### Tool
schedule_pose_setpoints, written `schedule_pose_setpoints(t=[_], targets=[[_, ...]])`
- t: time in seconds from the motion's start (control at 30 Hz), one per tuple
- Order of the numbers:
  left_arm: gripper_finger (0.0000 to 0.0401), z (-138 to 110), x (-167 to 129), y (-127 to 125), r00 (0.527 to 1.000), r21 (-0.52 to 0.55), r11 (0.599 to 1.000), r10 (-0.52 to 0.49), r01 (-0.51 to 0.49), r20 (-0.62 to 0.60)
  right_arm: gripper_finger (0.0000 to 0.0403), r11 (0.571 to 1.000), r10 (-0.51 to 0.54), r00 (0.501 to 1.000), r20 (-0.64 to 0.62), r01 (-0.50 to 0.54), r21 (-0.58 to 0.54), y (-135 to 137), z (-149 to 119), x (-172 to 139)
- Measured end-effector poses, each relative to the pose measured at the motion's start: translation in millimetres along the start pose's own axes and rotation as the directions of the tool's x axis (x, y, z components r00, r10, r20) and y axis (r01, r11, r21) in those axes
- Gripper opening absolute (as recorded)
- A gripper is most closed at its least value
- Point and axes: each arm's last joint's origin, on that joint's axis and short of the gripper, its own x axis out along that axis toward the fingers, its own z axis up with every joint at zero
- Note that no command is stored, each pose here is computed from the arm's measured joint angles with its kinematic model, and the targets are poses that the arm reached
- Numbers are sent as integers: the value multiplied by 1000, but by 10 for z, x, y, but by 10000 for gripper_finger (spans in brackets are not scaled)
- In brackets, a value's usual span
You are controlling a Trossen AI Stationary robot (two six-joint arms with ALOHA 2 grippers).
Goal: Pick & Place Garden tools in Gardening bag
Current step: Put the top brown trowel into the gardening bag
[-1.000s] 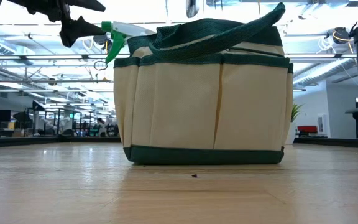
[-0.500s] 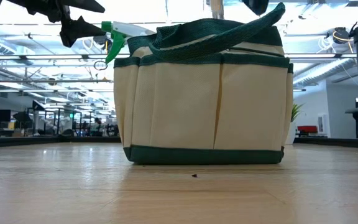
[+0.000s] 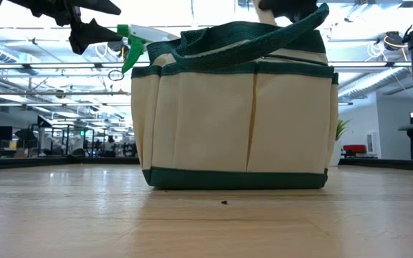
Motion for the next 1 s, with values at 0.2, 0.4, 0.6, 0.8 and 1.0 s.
schedule_pose_setpoints(t=[0.2,0.4,0.6,0.8,1.0], targets=[[280,0,0,0,1000,2,1000,0,0,0,58,1000,-15,999,-48,15,-20,-17,-46,6],[280,0,0,0,1000,2,1000,0,0,0,58,998,-12,995,-101,6,-68,0,-109,148],[280,0,0,0,1000,1,1000,0,0,0,58,994,-24,985,-172,5,-112,-9,-193,375],[280,0,0,0,1000,1,1000,0,0,0,69,994,-11,974,-224,-14,-109,-50,-227,509],[280,0,0,0,1000,0,1000,0,0,0,69,994,30,972,-235,-54,-96,-83,-203,546]])
